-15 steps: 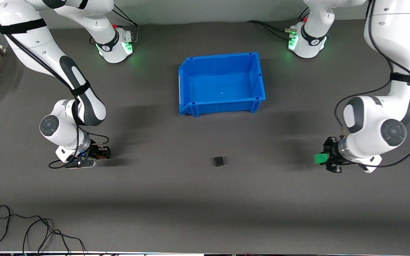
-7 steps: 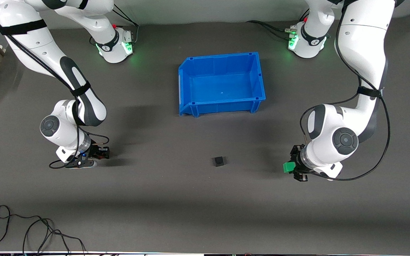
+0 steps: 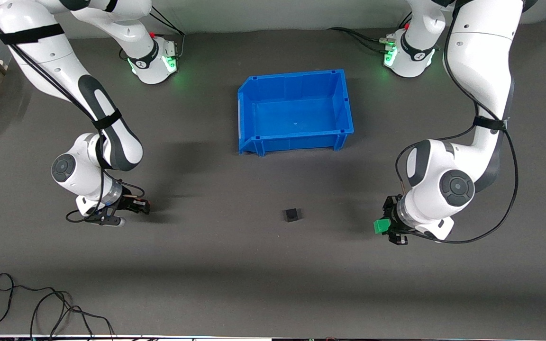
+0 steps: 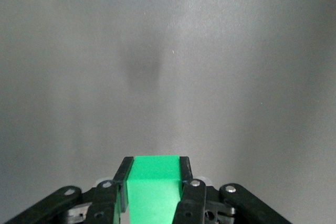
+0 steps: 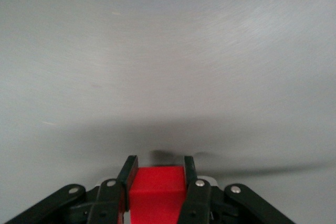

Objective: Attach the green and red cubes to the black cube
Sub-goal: 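Carry the red cube and green cube toward the black cube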

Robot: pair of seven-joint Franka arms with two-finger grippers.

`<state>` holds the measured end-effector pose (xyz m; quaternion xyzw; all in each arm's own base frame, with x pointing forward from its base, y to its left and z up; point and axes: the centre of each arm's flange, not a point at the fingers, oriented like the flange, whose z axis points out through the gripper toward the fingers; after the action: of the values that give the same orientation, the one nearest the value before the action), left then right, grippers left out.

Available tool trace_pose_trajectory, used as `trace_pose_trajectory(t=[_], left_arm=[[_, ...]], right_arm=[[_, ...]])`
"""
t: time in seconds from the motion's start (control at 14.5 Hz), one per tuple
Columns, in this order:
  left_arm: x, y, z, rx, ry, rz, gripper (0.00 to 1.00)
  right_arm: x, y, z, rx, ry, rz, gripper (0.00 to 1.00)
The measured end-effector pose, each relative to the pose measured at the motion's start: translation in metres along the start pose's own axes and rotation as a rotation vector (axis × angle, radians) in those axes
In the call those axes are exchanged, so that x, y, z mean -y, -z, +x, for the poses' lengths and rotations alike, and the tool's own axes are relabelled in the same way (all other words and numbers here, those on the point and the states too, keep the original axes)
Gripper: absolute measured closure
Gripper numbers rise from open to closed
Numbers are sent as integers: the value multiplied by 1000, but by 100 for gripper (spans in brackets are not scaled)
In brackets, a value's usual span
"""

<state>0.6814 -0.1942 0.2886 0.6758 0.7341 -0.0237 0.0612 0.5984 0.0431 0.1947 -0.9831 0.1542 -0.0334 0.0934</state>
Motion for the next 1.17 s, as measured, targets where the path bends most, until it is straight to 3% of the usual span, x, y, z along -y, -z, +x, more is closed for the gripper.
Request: trace_pose_trajectory(t=[0.28, 0.55, 0.83, 0.96, 1.17], left_arm=[[16, -47, -46, -13, 12, 46, 61], [34, -79, -91, -25, 118, 68, 61], [60, -115, -136, -42, 175, 90, 61], [61, -113, -145, -37, 197, 82, 61], [59, -103, -156, -22, 213, 63, 61]], right_arm=[[94, 14, -17, 21, -397, 92, 60], [164, 23, -35, 43, -718, 126, 60], [223, 33, -54, 94, -941, 133, 60], [254, 31, -64, 103, -1003, 87, 60], [304, 14, -68, 23, -1061, -46, 60]])
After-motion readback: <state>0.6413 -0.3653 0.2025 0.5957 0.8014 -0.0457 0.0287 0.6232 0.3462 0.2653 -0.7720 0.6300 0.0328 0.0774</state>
